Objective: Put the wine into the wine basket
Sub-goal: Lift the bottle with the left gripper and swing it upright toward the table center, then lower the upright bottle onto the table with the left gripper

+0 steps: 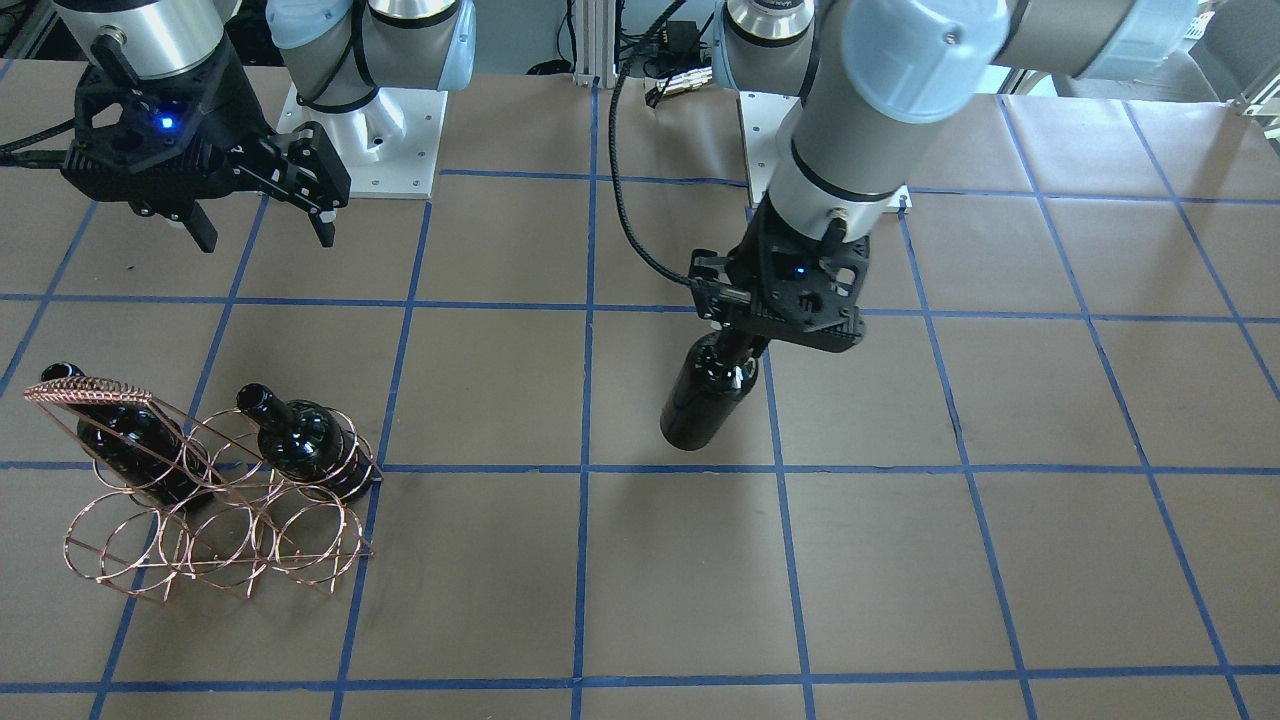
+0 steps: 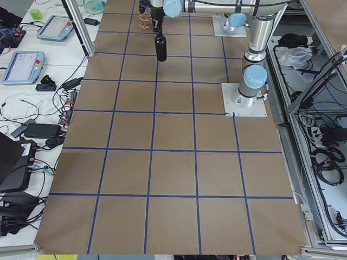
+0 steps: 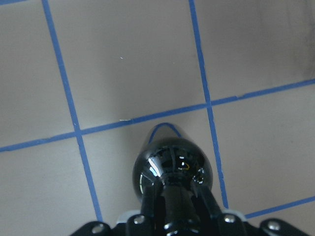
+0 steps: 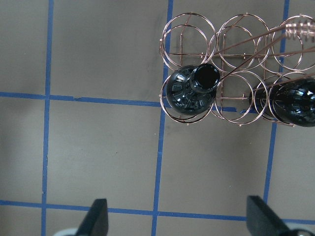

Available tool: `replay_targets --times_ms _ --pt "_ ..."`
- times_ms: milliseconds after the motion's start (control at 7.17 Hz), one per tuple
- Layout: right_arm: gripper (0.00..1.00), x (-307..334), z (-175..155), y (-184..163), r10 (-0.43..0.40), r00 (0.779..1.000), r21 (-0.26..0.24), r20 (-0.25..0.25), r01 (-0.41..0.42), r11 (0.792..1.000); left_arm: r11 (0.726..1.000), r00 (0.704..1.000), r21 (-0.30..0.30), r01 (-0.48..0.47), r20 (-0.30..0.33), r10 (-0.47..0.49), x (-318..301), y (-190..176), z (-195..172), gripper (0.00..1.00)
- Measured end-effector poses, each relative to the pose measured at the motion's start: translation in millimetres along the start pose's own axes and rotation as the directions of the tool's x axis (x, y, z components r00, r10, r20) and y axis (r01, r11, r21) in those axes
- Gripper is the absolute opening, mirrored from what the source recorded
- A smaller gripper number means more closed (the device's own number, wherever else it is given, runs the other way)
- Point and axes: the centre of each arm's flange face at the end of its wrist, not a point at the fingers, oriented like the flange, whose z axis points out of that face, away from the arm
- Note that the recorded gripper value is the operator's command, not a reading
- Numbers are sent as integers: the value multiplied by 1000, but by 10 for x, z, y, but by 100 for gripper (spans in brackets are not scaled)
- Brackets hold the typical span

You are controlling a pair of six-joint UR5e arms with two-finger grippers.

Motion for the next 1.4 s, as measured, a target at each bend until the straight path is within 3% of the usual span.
replay_targets --times_ms 279,1395 --pt "100 0 0 0 0 1000 0 0 0 1000 1000 1000 22 -19 16 18 314 185 210 0" --pt "100 0 0 0 0 1000 0 0 0 1000 997 997 -26 -78 21 78 684 434 510 0"
